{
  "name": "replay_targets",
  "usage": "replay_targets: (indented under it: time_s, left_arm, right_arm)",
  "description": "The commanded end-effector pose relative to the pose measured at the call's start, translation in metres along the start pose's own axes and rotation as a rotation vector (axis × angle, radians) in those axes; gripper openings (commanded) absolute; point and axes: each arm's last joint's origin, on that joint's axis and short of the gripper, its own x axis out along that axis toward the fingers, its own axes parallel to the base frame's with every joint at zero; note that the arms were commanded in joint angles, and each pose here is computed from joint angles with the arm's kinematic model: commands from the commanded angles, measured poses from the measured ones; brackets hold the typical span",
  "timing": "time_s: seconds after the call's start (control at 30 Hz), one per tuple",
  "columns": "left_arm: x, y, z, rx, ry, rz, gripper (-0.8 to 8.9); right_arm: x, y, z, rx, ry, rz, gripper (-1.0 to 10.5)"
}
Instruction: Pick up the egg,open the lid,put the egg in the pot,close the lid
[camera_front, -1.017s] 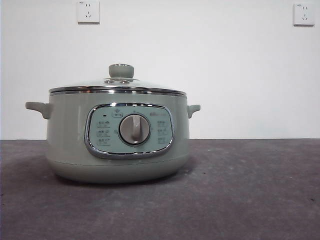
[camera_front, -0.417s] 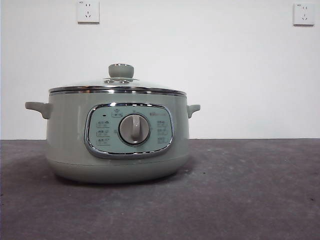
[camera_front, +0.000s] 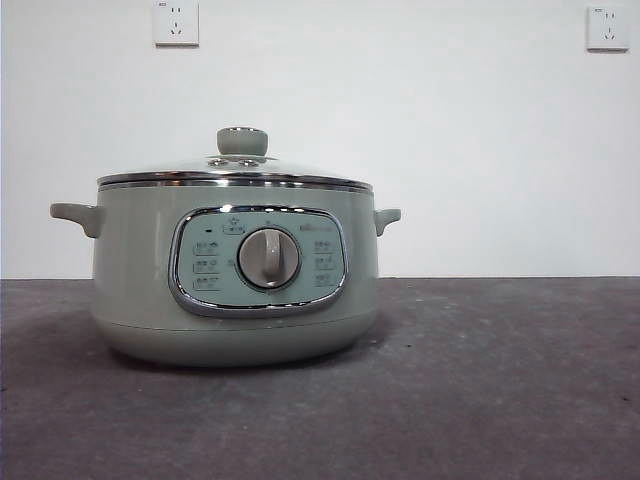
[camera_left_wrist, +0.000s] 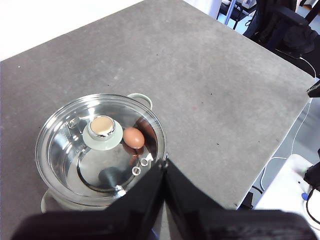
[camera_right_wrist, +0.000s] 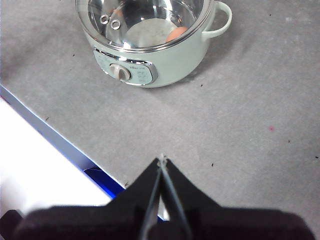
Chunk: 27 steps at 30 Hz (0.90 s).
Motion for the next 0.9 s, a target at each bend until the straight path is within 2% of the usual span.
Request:
replay_targets:
  time_s: [0.03,0.6,0.73,0.9]
  left_arm:
    - [0.0,0.0,0.0,-0.002,-0.003,-0.003,-0.04]
    - [0.004,0.003,0.002,0.001,-0.001,0.012,-0.04]
    - [0.002,0.006,0.008,0.025,-0.073,0.041,-0.04]
    - [-0.027,0.011,0.01,0.108,-0.248,0.177,-0.04]
  right_arm:
    - [0.002,0.0,0.0,0.009,0.004,-0.004,0.0]
    - [0.002,0.0,0.0,0.009,0.004,-0.003,0.0]
    - [0.002,0.0,0.0,0.009,0.004,-0.004,0.0]
    - [0.002,0.0,0.0,0.009,0.004,-0.003,0.0]
